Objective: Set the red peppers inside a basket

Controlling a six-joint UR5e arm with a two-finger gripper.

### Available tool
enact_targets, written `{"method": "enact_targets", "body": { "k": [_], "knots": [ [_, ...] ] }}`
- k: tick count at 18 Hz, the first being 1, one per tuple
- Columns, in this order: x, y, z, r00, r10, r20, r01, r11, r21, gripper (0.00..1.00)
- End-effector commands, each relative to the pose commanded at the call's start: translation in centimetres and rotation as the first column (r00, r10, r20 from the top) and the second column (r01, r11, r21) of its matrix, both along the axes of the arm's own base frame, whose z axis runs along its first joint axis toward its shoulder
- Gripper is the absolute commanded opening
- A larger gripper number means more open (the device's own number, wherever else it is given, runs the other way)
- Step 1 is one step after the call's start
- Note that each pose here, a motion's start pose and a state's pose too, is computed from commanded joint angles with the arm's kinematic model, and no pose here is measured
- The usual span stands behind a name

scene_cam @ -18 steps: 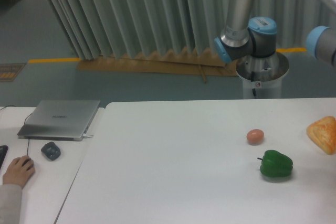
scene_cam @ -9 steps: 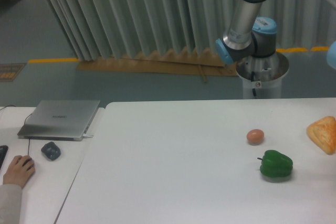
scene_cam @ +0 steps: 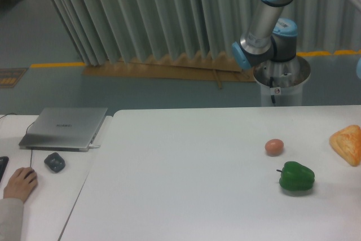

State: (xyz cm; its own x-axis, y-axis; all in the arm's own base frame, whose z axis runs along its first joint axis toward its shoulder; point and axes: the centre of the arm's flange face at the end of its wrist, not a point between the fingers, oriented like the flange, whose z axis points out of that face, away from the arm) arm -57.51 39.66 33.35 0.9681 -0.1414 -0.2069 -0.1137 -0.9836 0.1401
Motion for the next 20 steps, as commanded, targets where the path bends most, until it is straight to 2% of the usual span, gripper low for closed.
{"method": "enact_targets", "body": {
  "k": [7, 10, 13, 16, 18, 20],
  "knots": [
    [-0.1, -0.1, 0.3, 1.000, 0.000, -0.006, 0.000, 1.000, 0.012, 1.00],
    [0.9, 0.5, 2.4, 1.000, -0.013, -0.022, 0.014, 0.999, 0.043, 1.00],
    [2.3, 0.6, 2.9, 1.000, -0.026, -0.008, 0.026, 0.998, 0.060, 1.00],
    [4.3, 0.7, 4.2, 0.999, -0.044, 0.024, 0.041, 0.993, 0.111, 1.00],
    [7.3, 2.2, 5.6, 0.994, -0.088, 0.062, 0.076, 0.982, 0.174, 1.00],
    [9.9, 3.5, 7.0, 0.989, -0.131, 0.068, 0.113, 0.968, 0.223, 1.00]
  ]
}}
